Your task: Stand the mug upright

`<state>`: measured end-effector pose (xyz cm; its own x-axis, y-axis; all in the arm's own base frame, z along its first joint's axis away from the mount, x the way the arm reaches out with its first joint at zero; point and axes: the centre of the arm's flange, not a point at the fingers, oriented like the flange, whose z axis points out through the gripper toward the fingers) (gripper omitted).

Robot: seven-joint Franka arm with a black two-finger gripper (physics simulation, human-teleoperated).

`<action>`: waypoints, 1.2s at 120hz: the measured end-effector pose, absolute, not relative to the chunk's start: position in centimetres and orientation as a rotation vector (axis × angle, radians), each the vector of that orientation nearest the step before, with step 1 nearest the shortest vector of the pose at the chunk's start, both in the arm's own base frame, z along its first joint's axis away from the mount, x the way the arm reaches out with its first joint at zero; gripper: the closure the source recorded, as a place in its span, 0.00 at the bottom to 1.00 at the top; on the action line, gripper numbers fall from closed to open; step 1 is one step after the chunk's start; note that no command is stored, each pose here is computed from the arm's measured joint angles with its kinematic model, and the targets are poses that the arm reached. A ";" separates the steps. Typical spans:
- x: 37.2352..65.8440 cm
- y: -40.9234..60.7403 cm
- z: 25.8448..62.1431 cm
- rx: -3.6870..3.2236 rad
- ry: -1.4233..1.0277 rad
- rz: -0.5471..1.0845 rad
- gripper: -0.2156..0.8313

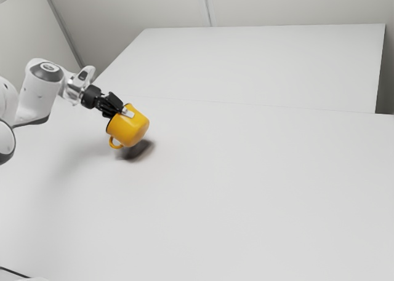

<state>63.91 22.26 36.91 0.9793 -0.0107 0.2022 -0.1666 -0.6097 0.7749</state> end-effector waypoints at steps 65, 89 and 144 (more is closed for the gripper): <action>59.0 7.4 45.8 2.685 -0.616 -0.076 0.95; 56.2 2.4 47.3 2.782 -0.697 -0.111 0.95; 50.3 -3.9 44.7 2.927 -0.674 -0.114 0.95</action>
